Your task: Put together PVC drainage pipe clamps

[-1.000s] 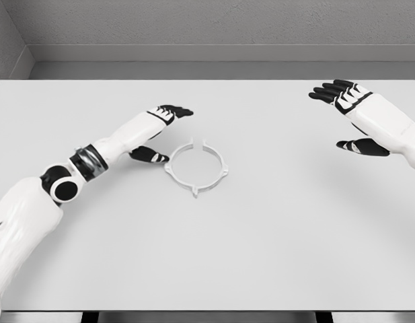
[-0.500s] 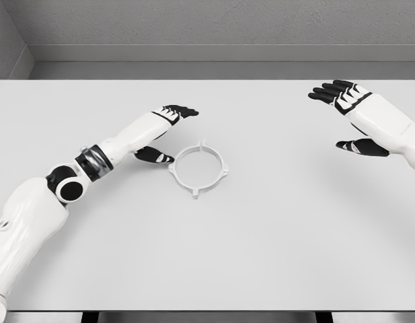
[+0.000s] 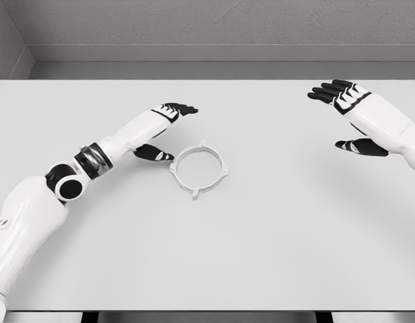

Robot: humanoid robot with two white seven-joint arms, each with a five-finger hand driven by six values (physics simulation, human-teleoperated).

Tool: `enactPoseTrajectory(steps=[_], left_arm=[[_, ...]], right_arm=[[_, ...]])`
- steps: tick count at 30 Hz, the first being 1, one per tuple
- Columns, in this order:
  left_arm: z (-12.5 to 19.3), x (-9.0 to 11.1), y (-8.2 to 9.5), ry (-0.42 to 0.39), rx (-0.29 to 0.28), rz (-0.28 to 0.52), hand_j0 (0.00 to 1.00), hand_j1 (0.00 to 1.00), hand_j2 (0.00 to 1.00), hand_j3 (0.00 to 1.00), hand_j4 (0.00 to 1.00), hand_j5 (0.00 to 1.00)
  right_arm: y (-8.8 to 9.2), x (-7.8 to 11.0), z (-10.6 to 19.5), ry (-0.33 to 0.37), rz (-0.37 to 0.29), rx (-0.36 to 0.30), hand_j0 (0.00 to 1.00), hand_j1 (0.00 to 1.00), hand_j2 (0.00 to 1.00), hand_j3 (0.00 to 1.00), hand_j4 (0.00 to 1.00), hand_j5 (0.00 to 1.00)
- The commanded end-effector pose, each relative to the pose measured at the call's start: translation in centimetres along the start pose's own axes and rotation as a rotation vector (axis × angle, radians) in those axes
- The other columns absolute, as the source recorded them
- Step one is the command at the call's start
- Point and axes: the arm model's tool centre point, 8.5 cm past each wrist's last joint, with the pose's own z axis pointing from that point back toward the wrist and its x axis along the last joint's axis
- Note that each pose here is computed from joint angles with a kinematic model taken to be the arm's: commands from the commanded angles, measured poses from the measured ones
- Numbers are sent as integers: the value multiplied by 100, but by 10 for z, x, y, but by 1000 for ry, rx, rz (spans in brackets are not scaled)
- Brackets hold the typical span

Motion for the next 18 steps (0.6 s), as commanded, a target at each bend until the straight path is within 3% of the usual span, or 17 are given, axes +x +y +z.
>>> enactPoseTrajectory(steps=[1, 4, 12, 18], left_arm=[[2, -2, 1, 5, 5, 5, 100, 100, 100, 100, 100, 100], [13, -12, 16, 30, 15, -20, 100, 100, 100, 100, 100, 100], [138, -82, 124, 290, 39, -238, 100, 100, 100, 100, 100, 100], [153, -88, 122, 324, 29, -236, 100, 100, 100, 100, 100, 100]], right_arm=[[0, 0, 0, 0, -7, -6, 100, 100, 100, 100, 100, 100], [0, 1, -1, -2, -8, -7, 100, 100, 100, 100, 100, 100], [0, 1, -1, -2, -9, -8, 100, 100, 100, 100, 100, 100], [0, 1, -1, -1, -9, -9, 100, 100, 100, 100, 100, 100]])
